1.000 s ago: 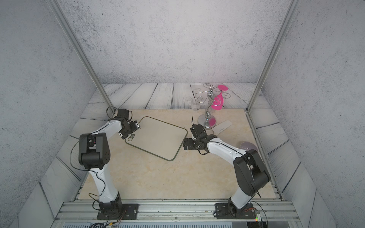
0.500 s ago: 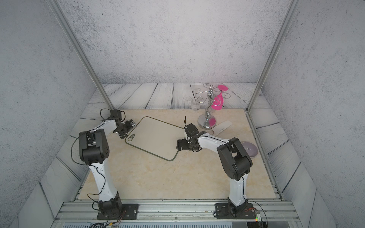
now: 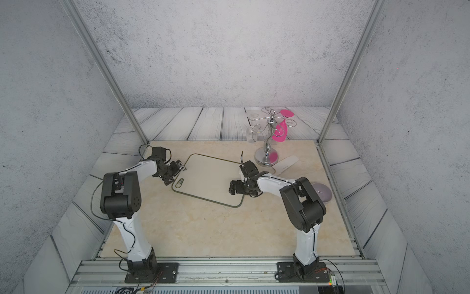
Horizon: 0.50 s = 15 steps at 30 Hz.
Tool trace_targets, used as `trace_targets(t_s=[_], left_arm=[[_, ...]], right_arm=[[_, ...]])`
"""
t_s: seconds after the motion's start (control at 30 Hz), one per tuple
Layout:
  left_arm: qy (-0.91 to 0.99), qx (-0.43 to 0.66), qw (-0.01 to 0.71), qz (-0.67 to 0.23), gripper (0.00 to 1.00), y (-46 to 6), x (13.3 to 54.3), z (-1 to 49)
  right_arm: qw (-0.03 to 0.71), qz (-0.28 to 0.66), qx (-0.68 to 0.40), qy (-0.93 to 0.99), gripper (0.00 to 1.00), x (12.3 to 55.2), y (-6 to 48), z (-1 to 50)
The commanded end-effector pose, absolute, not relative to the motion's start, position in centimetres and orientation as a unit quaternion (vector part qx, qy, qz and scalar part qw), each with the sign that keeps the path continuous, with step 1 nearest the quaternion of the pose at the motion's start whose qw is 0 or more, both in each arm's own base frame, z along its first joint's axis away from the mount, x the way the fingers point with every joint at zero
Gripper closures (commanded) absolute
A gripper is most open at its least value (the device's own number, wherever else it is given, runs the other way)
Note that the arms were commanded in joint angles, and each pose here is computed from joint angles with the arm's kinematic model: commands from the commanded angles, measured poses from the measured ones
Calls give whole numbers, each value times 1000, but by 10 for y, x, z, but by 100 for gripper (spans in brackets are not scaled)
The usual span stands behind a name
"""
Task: Align the knife with the edge of the cutting board
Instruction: Adjust the work surface at the center of the board.
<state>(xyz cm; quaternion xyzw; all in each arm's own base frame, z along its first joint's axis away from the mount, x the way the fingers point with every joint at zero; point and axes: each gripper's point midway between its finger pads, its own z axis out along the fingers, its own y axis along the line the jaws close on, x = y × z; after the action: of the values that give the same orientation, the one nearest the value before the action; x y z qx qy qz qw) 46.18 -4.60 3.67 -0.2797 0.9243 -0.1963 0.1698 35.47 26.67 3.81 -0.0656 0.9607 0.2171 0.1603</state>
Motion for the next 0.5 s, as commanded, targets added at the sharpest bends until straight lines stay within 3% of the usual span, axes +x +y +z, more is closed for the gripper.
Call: trace_targets(t_s=[0.0, 0.47], left_arm=[[940, -286, 69, -175, 2, -69, 398, 7], [959, -237, 80, -133, 0, -113, 316, 10]], right_arm=[[155, 199, -51, 966, 1, 343, 251, 34], [212, 145, -27, 966, 1, 325, 203, 42]])
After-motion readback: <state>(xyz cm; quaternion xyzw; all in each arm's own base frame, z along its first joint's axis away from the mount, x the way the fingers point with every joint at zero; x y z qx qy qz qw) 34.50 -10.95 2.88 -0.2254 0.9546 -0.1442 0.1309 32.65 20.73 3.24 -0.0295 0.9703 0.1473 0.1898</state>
